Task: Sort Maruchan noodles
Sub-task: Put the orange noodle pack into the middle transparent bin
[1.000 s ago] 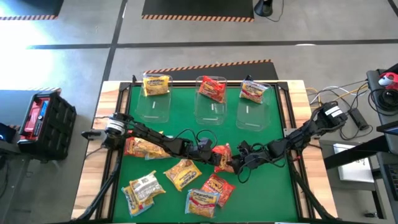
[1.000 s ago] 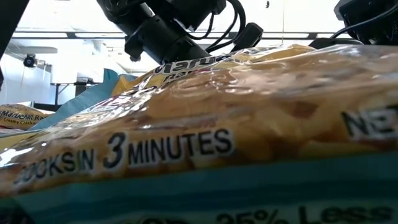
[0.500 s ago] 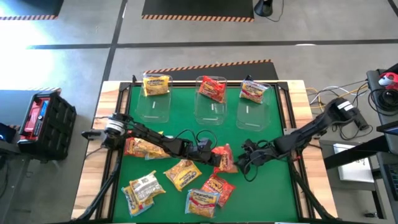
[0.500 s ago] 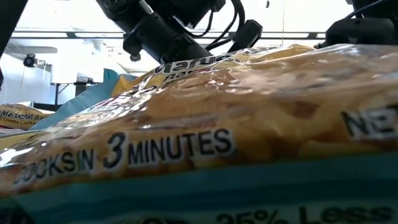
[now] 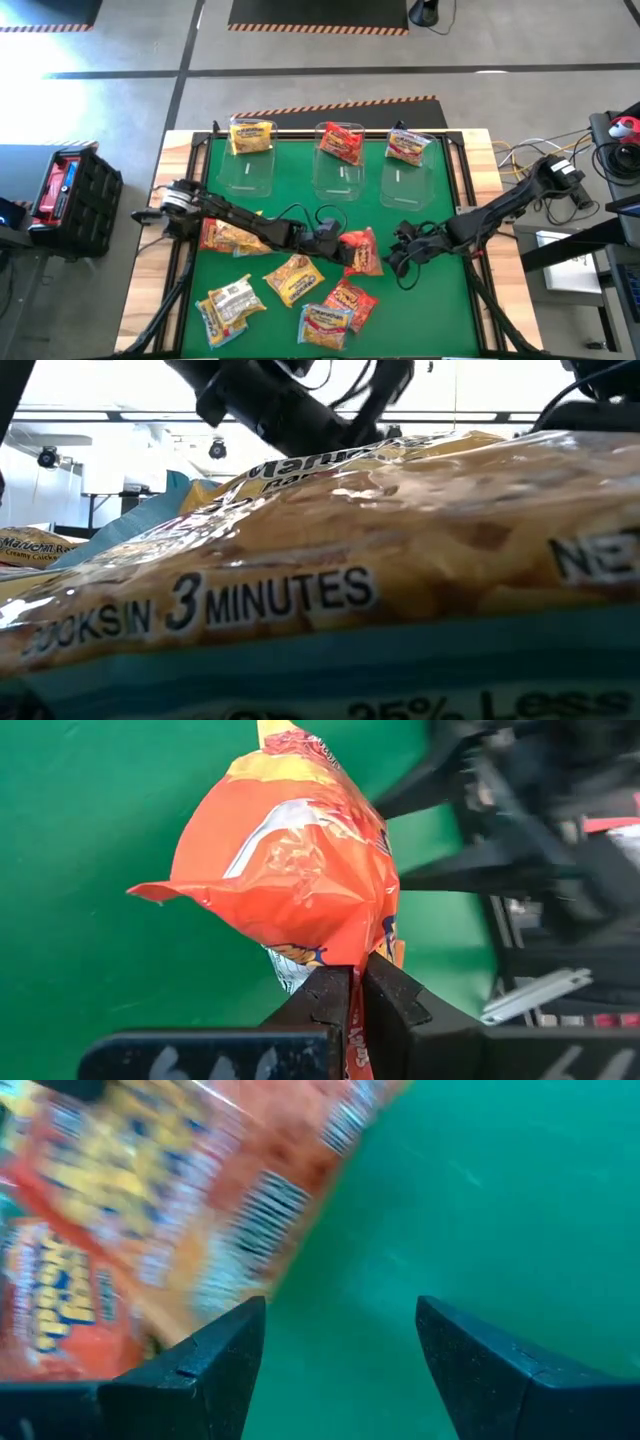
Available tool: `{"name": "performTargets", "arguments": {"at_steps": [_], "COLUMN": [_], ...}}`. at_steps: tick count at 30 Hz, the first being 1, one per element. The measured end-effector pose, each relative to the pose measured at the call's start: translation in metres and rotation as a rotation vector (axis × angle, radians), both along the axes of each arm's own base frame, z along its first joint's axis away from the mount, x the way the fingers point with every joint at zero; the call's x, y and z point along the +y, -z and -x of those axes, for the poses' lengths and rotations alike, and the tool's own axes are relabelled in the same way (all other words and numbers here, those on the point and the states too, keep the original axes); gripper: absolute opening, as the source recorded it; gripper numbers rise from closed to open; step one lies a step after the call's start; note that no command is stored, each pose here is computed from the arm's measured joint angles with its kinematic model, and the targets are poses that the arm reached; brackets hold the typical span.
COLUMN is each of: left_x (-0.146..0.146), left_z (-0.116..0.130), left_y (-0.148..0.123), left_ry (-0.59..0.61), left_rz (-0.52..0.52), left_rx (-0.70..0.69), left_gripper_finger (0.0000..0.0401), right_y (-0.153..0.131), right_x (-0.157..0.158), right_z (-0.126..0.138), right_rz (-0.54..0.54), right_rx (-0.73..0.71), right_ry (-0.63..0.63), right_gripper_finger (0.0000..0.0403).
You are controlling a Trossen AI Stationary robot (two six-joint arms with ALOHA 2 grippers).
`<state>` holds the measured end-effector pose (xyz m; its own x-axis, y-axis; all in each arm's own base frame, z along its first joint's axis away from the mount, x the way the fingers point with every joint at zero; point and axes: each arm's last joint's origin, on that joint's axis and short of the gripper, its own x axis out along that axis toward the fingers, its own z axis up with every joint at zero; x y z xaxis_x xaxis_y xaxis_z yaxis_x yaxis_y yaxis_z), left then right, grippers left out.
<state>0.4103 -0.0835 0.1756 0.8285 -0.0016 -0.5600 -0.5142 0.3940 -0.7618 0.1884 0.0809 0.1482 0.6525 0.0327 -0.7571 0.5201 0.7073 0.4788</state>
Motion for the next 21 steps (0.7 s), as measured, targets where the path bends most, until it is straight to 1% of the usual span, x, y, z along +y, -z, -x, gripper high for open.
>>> {"name": "performTargets", "arguments": {"at_steps": [4, 7, 12, 16, 21], "left_x": [0.004, 0.014, 0.032, 0.055, 0.097], "left_z": [0.004, 0.007, 0.015, 0.021, 0.033], "left_y": [-0.017, -0.029, -0.051, -0.072, -0.095], "left_ry": [0.000, -0.027, -0.072, -0.100, -0.136], "left_rz": [-0.044, -0.091, -0.175, -0.258, -0.392], "left_rx": [-0.033, -0.039, -0.062, -0.083, -0.077], "left_gripper_finger": [0.0000, 0.0000, 0.0000, 0.0000, 0.0000], "right_y": [0.005, 0.008, 0.009, 0.010, 0.012], "right_x": [-0.001, -0.001, -0.002, -0.002, -0.003], "right_z": [0.003, 0.006, 0.007, 0.008, 0.009], "right_rz": [-0.005, -0.011, 0.002, 0.014, 0.024], "right_rx": [0.038, 0.064, 0.066, 0.067, 0.075], "right_ry": [-0.016, -0.035, -0.051, -0.066, -0.072], "right_gripper_finger": [0.0249, 0.0249, 0.0249, 0.0249, 0.0249]}}
